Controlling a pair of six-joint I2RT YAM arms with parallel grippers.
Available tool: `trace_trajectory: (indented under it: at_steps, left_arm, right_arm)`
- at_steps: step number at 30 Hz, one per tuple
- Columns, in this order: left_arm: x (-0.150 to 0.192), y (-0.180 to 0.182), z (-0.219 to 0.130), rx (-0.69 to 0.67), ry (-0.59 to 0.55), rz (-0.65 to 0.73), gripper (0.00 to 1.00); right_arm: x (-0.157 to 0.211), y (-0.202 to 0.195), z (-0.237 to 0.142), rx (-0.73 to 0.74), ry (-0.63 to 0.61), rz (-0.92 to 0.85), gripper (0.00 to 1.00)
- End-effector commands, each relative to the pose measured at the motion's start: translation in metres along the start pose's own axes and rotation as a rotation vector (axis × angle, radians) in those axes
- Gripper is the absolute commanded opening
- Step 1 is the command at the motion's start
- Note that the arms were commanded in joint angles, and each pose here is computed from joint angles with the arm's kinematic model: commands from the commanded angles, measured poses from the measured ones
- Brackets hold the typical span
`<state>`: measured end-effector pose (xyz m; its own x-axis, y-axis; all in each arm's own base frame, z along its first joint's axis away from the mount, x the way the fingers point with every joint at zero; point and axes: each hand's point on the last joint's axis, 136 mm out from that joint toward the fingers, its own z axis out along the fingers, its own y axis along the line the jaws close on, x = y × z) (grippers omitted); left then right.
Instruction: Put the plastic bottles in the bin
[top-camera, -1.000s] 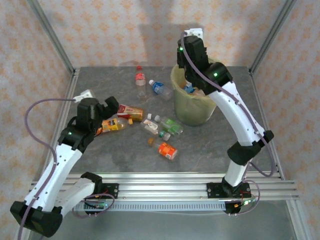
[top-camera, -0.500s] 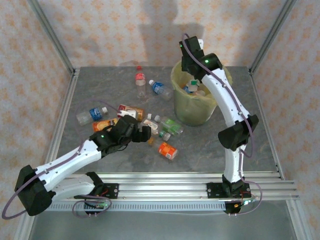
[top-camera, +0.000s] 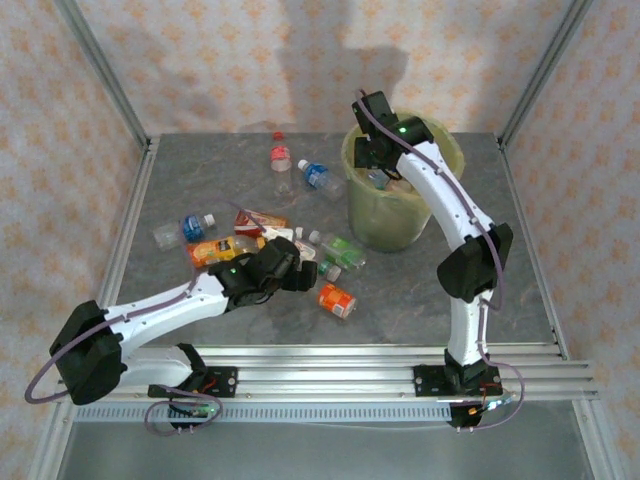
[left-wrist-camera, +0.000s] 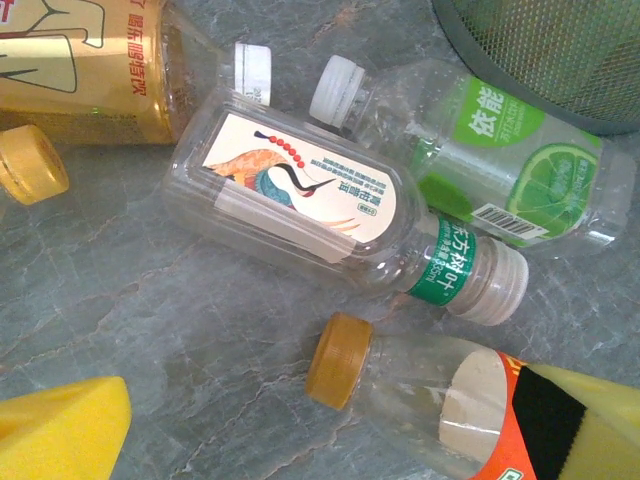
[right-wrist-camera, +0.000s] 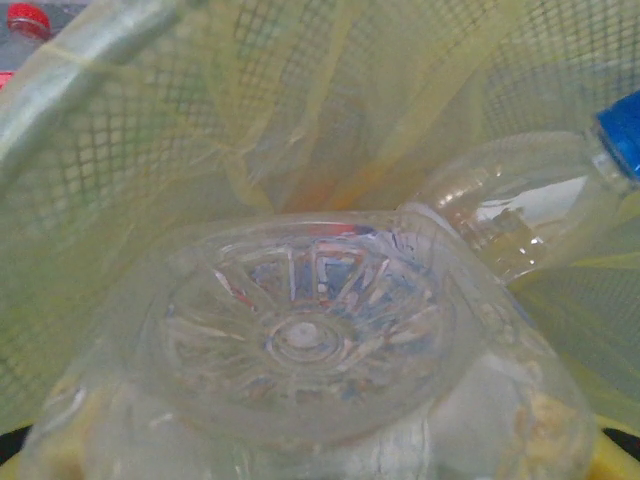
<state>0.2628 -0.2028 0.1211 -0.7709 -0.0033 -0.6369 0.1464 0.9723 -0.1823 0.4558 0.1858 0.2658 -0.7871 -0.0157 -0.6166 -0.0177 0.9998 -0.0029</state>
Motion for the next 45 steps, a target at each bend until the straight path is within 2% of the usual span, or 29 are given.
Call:
trace_trajectory:
  at_steps: [1,5,8,12,16,19,24,31,34,39,45]
  left_arm:
    - [-0.019,-0.004,-0.004,-0.02,-0.049,-0.012,1.0]
    - [-0.021,-0.005,-0.005,-0.019,-0.057,-0.019,1.0]
    - [-0.021,-0.004,-0.006,-0.024,-0.061,-0.025,1.0]
    - [-0.024,-0.003,-0.007,-0.03,-0.071,-0.03,1.0]
    - [-0.027,0.0,-0.008,-0.045,-0.088,-0.041,1.0]
    - [-0.03,0.007,-0.01,-0.078,-0.107,-0.063,1.0]
    - [-0.035,0.036,-0.024,-0.202,-0.184,-0.16,1.0]
    - [-0.03,0.093,-0.053,-0.441,-0.27,-0.311,1.0]
    - [-0.023,0.11,-0.052,-0.471,-0.255,-0.373,1.0]
    - [-0.013,0.135,-0.047,-0.513,-0.207,-0.461,1.0]
    - [-0.017,0.147,-0.055,-0.54,-0.24,-0.489,1.0]
  right_arm:
    - [0.001,-0.004,-0.033,-0.045,-0.011,0.015,0.58]
    - [-0.006,-0.012,-0.052,-0.039,-0.058,0.032,0.78]
    - [-0.01,-0.016,-0.067,-0.05,-0.092,0.042,0.86]
    - [-0.01,-0.013,-0.088,-0.111,-0.119,0.06,0.87]
    - [-0.005,0.001,-0.115,-0.231,-0.153,0.049,0.86]
    - [0.009,0.022,-0.138,-0.287,-0.203,-0.049,0.86]
    - [0.047,0.044,-0.157,-0.274,-0.209,-0.184,0.86]
    - [0.111,0.064,-0.138,-0.28,-0.086,-0.263,0.83]
    - [0.141,0.071,-0.127,-0.297,-0.013,-0.301,0.82]
    - [0.187,0.072,-0.107,-0.229,0.111,-0.391,0.8]
    - [0.241,0.079,-0.072,-0.185,0.303,-0.452,0.76]
